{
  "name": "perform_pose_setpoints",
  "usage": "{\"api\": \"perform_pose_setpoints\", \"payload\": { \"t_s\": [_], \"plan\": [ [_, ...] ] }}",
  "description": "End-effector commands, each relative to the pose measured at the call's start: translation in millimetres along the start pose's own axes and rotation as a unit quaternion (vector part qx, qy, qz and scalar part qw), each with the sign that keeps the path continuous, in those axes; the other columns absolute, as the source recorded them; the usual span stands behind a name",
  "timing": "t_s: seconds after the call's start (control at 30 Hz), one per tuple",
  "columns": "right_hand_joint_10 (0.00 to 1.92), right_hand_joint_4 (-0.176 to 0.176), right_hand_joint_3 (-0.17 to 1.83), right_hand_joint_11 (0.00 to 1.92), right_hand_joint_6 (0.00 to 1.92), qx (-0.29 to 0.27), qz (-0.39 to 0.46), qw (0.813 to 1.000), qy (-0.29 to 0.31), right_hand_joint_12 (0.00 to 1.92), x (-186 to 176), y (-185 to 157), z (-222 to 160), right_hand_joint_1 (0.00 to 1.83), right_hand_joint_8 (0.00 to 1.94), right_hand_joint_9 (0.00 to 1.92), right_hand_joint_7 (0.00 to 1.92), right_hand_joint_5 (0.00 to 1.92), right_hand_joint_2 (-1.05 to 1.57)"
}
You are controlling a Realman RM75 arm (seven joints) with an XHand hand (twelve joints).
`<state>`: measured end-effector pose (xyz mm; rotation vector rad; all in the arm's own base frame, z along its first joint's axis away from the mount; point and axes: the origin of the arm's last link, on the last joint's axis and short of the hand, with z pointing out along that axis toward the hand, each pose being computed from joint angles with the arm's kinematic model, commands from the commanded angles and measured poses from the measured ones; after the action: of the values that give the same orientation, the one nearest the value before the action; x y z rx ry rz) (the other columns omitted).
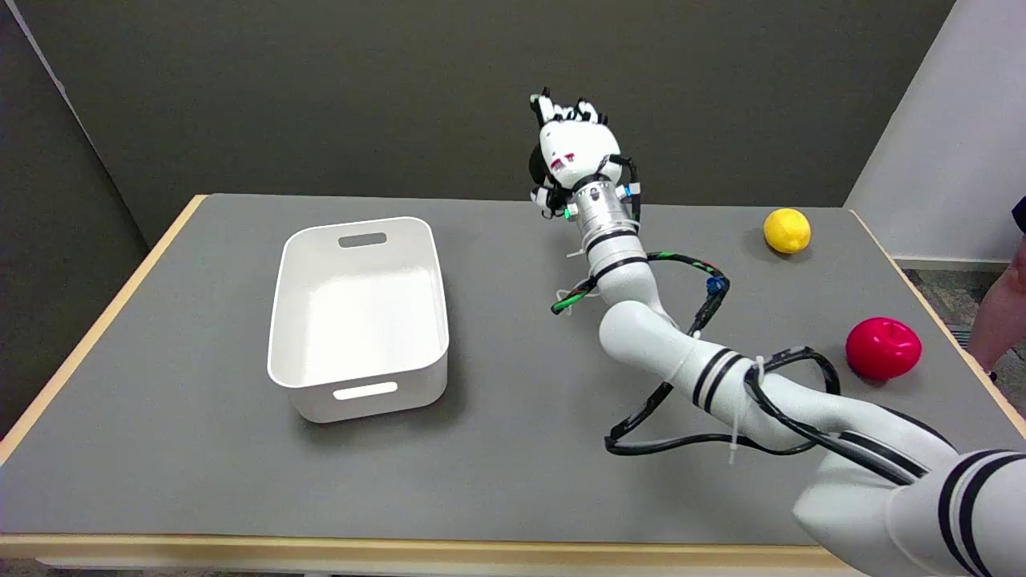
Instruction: Place the chalkboard eraser into the white box.
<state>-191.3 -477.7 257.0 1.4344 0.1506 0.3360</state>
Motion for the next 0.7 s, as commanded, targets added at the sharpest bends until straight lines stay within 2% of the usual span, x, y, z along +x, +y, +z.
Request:
{"api": "perform_pose_setpoints", "payload": {
  "t_s": [0.03, 0.23, 0.4, 0.5, 0.57, 0.63, 0.7],
  "plan": [
    [1.9, -0.176, 0.25, 0.13, 0.49, 0.11, 0.046, 0.989, 0.088, 1.25, 65.9, -36.0, -31.1, 1.41, 1.94, 0.39, 0.39, 0.1, 1.29],
    [1.9, -0.176, 0.25, 0.14, 0.49, 0.183, 0.124, 0.974, 0.05, 1.25, 67.1, -69.1, -53.9, 1.42, 1.94, 0.39, 0.39, 0.11, 1.29],
    [1.89, -0.176, 0.25, 0.15, 0.49, 0.217, 0.15, 0.964, 0.024, 1.26, 63.2, -86.9, -72.8, 1.42, 1.94, 0.39, 0.39, 0.13, 1.29],
    [1.89, -0.176, 0.25, 0.16, 0.49, 0.227, 0.201, 0.953, -0.015, 1.27, 51.1, -94.0, -83.7, 1.42, 1.94, 0.39, 0.39, 0.14, 1.29],
    [1.66, -0.169, 0.34, 0.17, 0.49, 0.228, 0.255, 0.938, -0.053, 1.27, 39.7, -98.5, -90.5, 1.17, 1.94, 0.46, 0.38, 0.16, 1.31],
    [1.64, -0.16, 0.34, 0.17, 0.5, 0.226, 0.293, 0.926, -0.077, 1.26, 32.4, -99.8, -94.0, 1.17, 1.94, 0.47, 0.38, 0.16, 1.31],
    [1.59, -0.121, 0.35, 0.18, 0.51, 0.219, 0.312, 0.92, -0.093, 1.25, 24.2, -97.9, -96.2, 1.18, 1.94, 0.47, 0.39, 0.17, 1.3]
  ]
}}
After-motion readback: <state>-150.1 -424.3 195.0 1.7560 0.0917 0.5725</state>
